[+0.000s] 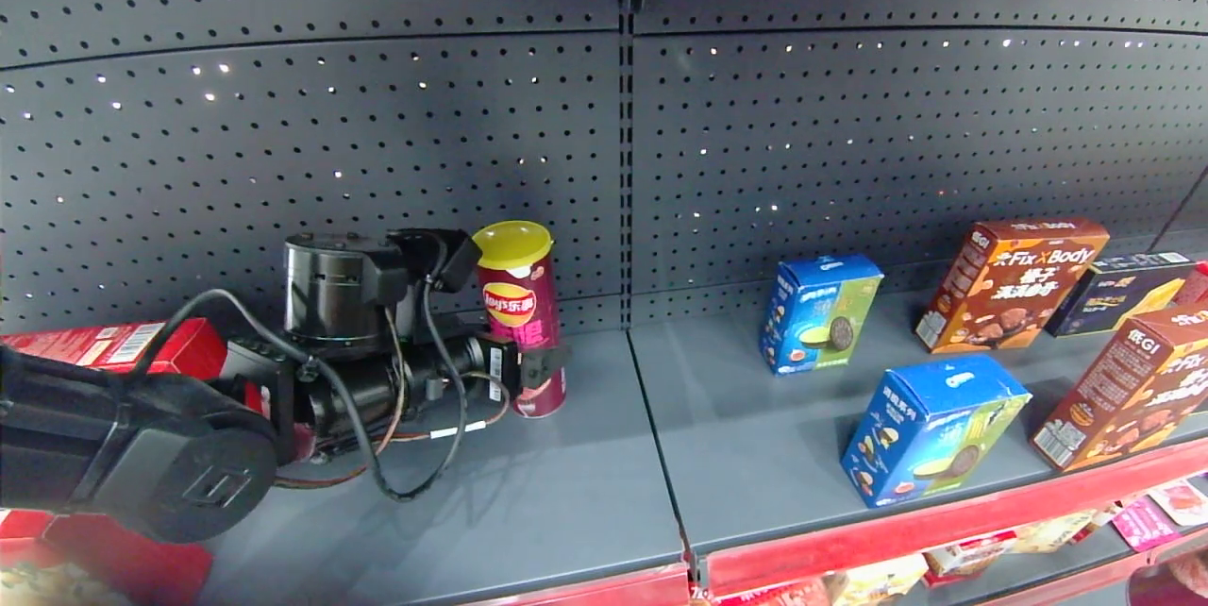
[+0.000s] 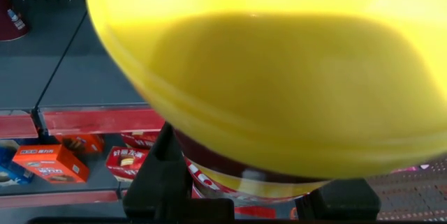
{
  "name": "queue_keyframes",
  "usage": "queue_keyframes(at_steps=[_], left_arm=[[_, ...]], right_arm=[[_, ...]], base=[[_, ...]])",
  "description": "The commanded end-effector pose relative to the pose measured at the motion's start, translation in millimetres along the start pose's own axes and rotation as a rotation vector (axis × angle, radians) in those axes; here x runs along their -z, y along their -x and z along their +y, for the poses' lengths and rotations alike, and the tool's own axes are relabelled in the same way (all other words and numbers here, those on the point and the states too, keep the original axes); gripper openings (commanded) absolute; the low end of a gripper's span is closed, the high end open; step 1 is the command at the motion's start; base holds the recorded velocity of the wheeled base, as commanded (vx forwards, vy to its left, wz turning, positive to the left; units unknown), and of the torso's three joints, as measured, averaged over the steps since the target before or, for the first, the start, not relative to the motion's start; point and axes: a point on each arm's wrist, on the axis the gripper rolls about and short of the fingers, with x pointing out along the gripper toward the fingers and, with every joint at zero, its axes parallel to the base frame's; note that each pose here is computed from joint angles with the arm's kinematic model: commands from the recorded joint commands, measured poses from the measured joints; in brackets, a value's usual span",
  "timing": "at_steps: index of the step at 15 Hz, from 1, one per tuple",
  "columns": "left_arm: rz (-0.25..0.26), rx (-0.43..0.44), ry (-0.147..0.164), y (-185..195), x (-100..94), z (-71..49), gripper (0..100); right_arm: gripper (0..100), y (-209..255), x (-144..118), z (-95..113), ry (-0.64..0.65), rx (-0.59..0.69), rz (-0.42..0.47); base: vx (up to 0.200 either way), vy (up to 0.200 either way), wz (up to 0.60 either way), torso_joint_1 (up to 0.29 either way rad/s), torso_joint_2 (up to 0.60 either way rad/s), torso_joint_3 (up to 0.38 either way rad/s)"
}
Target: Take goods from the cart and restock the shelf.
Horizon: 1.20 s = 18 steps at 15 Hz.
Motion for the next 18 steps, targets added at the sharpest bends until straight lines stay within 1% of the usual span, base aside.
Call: queue_keyframes(at_steps=[1,2,3,4,6,7,8,9,10,12,15,17,18], left_arm=[[-0.018,0.037,-0.011,7,-5.7,19.3,100],[-0.023,0.056,-0.027,9,-7.6,27.0,100],[-0.028,0.092,-0.061,13,-9.0,43.1,100],[-0.033,0.138,-0.077,16,-9.9,52.1,100],[-0.049,0.26,-0.074,17,-10.1,61.0,100],[-0.058,0.287,-0.077,17,-10.3,63.5,100],[-0.069,0.337,-0.081,12,-7.6,69.3,100],[-0.098,0.385,-0.095,4,-5.5,75.9,100],[-0.104,0.401,-0.097,1,-4.4,76.7,100],[-0.105,0.448,-0.105,-13,5.3,79.9,100],[-0.119,0.462,-0.115,-32,15.5,86.9,100],[-0.122,0.471,-0.117,-36,18.4,87.9,100],[-0.121,0.505,-0.119,-38,20.3,88.2,100]], right_arm=[[0,0,0,0,0.001,0.0,-0.001],[0,0,0,0,0.001,0.001,0.001],[0,1,2,0,0.0,-0.001,0.014],[0,1,2,0,0.0,-0.002,0.025],[0,2,3,0,0.0,-0.003,0.031],[0,2,3,0,0.0,-0.003,0.031],[0,2,2,0,0.0,-0.002,0.03],[0,2,2,0,0.0,-0.002,0.028],[0,2,2,0,0.0,-0.002,0.03],[0,2,0,0,0.002,-0.002,0.025],[0,1,-3,0,0.0,-0.002,0.023],[0,1,-2,0,0.0,-0.002,0.027],[0,1,-3,0,0.002,-0.002,0.025]], base=[[0.0,0.0,0.0,0.0,0.0,0.0],[0.0,0.0,0.0,0.0,0.0,0.0],[0.0,0.0,0.0,0.0,0.0,0.0],[0.0,0.0,0.0,0.0,0.0,0.0],[0.0,0.0,0.0,0.0,0.0,0.0],[0.0,0.0,0.0,0.0,0.0,0.0],[0.0,0.0,0.0,0.0,0.0,0.0],[0.0,0.0,0.0,0.0,0.0,0.0],[0.0,0.0,0.0,0.0,0.0,0.0],[0.0,0.0,0.0,0.0,0.0,0.0],[0.0,0.0,0.0,0.0,0.0,0.0],[0.0,0.0,0.0,0.0,0.0,0.0],[0.0,0.0,0.0,0.0,0.0,0.0]])
